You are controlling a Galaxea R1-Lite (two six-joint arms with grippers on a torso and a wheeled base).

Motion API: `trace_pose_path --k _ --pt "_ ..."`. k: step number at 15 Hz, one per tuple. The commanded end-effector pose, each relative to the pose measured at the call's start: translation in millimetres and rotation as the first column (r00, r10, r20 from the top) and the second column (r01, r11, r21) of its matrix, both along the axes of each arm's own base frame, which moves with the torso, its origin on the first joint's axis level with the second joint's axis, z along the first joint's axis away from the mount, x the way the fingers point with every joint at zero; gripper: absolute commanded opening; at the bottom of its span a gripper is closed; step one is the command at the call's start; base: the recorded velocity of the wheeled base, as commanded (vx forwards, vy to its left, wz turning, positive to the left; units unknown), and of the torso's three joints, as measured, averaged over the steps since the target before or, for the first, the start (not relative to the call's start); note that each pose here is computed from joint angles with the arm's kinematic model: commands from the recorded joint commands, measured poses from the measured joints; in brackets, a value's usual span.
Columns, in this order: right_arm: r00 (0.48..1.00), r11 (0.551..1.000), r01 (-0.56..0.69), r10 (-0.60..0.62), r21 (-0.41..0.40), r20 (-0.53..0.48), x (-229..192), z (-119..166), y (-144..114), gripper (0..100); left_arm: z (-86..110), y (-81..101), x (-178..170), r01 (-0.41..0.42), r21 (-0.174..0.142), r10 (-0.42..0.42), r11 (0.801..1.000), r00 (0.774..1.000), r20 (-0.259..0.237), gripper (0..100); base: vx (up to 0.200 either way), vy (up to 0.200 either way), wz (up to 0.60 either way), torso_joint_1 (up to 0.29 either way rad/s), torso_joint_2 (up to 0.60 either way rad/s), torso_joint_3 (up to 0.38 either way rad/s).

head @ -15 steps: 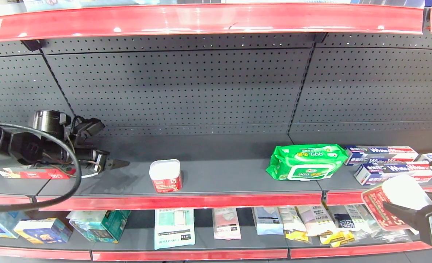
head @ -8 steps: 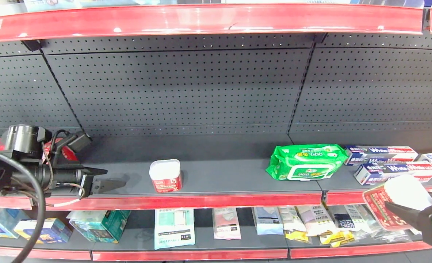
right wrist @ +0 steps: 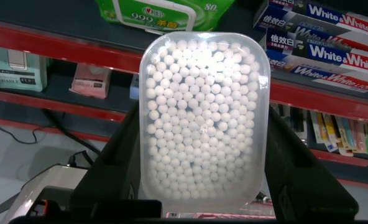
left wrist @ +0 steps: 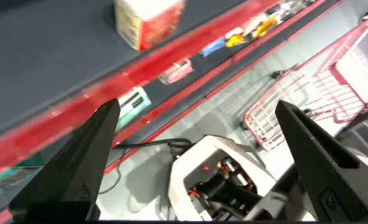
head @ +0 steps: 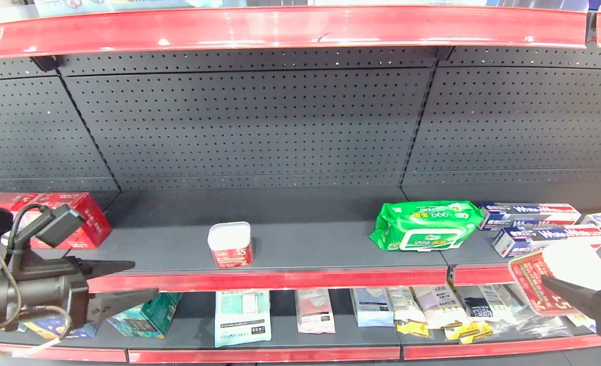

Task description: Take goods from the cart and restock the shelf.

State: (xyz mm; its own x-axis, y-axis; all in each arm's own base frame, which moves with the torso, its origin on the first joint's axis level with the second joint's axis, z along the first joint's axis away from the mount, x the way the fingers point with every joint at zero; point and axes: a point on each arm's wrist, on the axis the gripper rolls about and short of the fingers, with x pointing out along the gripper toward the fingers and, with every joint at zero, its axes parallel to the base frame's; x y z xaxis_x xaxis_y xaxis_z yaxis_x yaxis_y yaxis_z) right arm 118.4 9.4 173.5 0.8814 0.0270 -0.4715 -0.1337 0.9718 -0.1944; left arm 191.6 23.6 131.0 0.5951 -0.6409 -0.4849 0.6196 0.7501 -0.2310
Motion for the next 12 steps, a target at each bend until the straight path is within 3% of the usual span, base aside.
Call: trace_pose_path --k 1,5,6,7,8,10,12 --pt "1.0 1.0 0.009 -0.009 0.015 0.023 -4.1 2.7 -0.5 0 3.0 -0.8 -33.2 -0.03 -0.001 0.03 1.0 0.998 0.046 100 0.0 0.0 0.0 0.0 0.0 0.0" --pt "0.999 1.0 0.017 -0.017 0.019 0.028 -11.4 -1.1 -1.5 0 -1.5 -8.6 -75.9 0.023 -0.067 -0.015 0.997 0.993 0.115 100 0.0 0.0 0.0 0.0 0.0 0.0" --pt "0.999 1.0 0.017 -0.017 0.019 0.028 -11.4 -1.1 -1.5 0 -1.5 -8.6 -75.9 0.023 -0.067 -0.015 0.997 0.993 0.115 100 0.0 0.0 0.0 0.0 0.0 0.0" --pt "0.999 1.0 0.024 -0.024 0.017 0.037 -14.0 -0.7 -2.2 0 0.3 -15.9 -94.8 0.069 -0.074 -0.055 0.995 0.982 0.18 100 0.0 0.0 0.0 0.0 0.0 0.0" --pt "0.999 0.999 0.027 -0.028 0.018 0.046 -14.9 0.5 -2.6 0 1.3 -20.8 -106.5 0.089 -0.064 -0.074 0.994 0.976 0.206 100 0.0 0.0 0.0 0.0 0.0 0.0" --pt "0.998 0.999 0.027 -0.028 0.018 0.059 -17.3 1.8 -2.8 0 2.7 -30.5 -135.3 0.131 -0.061 -0.114 0.989 0.966 0.231 100 0.0 0.0 0.0 0.0 0.0 0.0" --pt "0.997 0.999 0.027 -0.028 0.019 0.072 -17.6 4.6 -2.8 0 -0.9 -41.4 -175.9 0.239 -0.076 -0.216 0.968 0.948 0.234 100 0.0 0.0 0.0 0.0 0.0 0.0"
